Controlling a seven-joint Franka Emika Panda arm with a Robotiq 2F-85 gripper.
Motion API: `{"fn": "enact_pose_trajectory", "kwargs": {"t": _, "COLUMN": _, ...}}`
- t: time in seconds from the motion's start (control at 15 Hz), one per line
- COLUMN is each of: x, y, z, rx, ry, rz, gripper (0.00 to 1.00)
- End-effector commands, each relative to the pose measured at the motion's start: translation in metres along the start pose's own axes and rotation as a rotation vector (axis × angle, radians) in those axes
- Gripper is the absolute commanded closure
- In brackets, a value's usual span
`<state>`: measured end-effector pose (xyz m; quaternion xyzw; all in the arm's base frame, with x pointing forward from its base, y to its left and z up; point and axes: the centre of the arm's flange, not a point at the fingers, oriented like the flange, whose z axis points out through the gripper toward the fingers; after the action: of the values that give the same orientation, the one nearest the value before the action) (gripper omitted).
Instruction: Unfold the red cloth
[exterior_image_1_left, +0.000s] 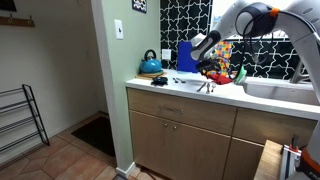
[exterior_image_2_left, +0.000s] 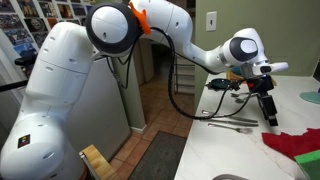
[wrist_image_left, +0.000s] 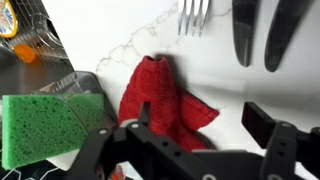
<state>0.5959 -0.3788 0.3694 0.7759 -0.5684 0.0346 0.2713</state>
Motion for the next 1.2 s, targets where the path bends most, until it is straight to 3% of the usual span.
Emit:
{"fn": "enact_pose_trajectory", "kwargs": {"t": 0.0, "x": 0.01, "y": -0.008, "z": 0.024, "rx": -0.001, "ry": 0.004, "rz": 0.128, "gripper": 0.1}}
{"fn": "enact_pose_trajectory", "kwargs": {"t": 0.47, "x": 0.02, "y": -0.005, "z": 0.044, "rx": -0.047, "ry": 0.047, "rz": 0.261, "gripper": 0.14}}
{"fn": "enact_pose_trajectory", "kwargs": {"t": 1.0, "x": 0.024, "y": 0.006, "z": 0.061, "rx": -0.124, "ry": 0.073, "rz": 0.301, "gripper": 0.19}}
{"fn": "enact_pose_trajectory", "kwargs": {"t": 1.13, "x": 0.025, "y": 0.005, "z": 0.064, "rx": -0.118, "ry": 0.091, "rz": 0.306, "gripper": 0.27}}
